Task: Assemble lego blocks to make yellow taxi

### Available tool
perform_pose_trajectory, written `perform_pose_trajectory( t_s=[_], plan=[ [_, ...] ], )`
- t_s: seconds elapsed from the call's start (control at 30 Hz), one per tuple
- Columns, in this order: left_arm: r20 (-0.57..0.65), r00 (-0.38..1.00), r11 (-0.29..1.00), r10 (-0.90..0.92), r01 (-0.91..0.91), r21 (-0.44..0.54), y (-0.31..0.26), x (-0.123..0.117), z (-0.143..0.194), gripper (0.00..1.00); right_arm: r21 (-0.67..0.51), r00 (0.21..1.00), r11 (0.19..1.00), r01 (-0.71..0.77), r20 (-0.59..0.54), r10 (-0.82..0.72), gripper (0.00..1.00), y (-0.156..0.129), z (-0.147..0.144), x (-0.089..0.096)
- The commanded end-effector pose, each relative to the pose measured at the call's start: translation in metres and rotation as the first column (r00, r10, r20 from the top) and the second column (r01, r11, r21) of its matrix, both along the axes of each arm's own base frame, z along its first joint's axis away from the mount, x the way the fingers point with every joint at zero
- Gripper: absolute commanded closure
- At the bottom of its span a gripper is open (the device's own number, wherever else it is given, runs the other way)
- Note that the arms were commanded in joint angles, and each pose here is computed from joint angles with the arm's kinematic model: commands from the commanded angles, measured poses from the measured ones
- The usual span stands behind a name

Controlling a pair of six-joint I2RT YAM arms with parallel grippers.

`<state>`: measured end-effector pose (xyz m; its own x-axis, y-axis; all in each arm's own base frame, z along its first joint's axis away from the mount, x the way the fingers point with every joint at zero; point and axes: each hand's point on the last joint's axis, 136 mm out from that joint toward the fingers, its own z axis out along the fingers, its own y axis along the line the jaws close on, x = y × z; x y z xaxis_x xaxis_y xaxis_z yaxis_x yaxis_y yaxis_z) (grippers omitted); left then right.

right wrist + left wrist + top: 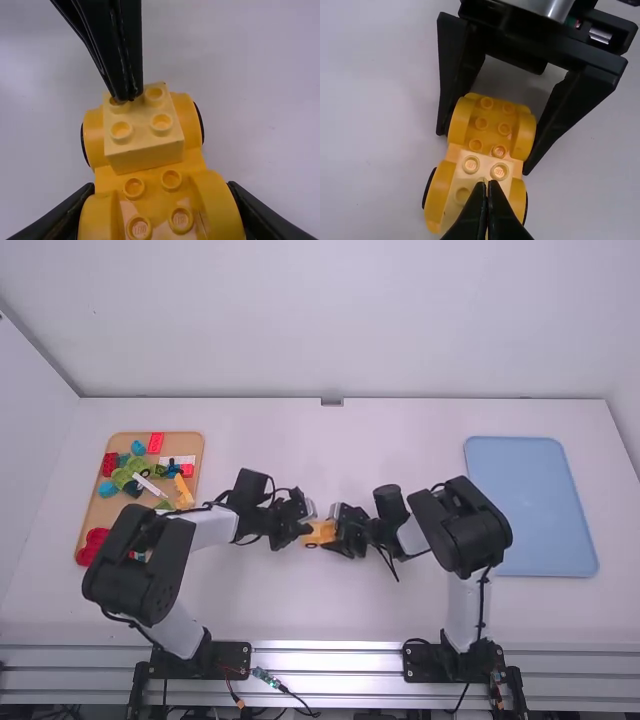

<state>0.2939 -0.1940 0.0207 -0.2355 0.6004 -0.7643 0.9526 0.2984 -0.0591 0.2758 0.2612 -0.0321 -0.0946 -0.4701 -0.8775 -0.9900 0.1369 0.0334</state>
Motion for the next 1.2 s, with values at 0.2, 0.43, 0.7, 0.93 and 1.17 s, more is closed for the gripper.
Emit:
perform_pose_trajectory(
  t_s=[0.2, 0.43, 0.7, 0.93, 1.17],
  plan=[
    [0.137, 0.989, 0.998, 0.061, -0.064, 0.022, 0.010, 0.023, 0.040, 0.98, -0.060, 0.996, 0.998, 0.031, -0.084, -0.036, 0.38, -0.011, -0.021, -0.014],
    [0.236, 0.969, 0.998, 0.068, -0.068, -0.008, 0.010, 0.026, 0.079, 0.98, -0.060, 0.996, 0.998, 0.035, -0.083, -0.040, 0.35, -0.012, -0.021, -0.013],
    [0.214, 0.940, 0.962, 0.267, -0.271, -0.012, 0.035, 0.052, 0.083, 0.62, -0.063, 0.995, 0.997, 0.042, -0.082, -0.048, 0.30, -0.014, -0.022, -0.011],
    [0.180, 0.913, 0.930, 0.367, -0.363, -0.052, 0.052, 0.064, 0.088, 0.01, -0.063, 0.995, 0.997, 0.042, -0.083, -0.047, 0.13, -0.014, -0.022, -0.011],
    [0.149, 0.896, 0.908, 0.419, -0.414, -0.063, 0.063, 0.068, 0.088, 0.01, -0.069, 0.994, 0.996, 0.050, -0.097, -0.057, 0.01, -0.015, -0.022, -0.012]
  ],
)
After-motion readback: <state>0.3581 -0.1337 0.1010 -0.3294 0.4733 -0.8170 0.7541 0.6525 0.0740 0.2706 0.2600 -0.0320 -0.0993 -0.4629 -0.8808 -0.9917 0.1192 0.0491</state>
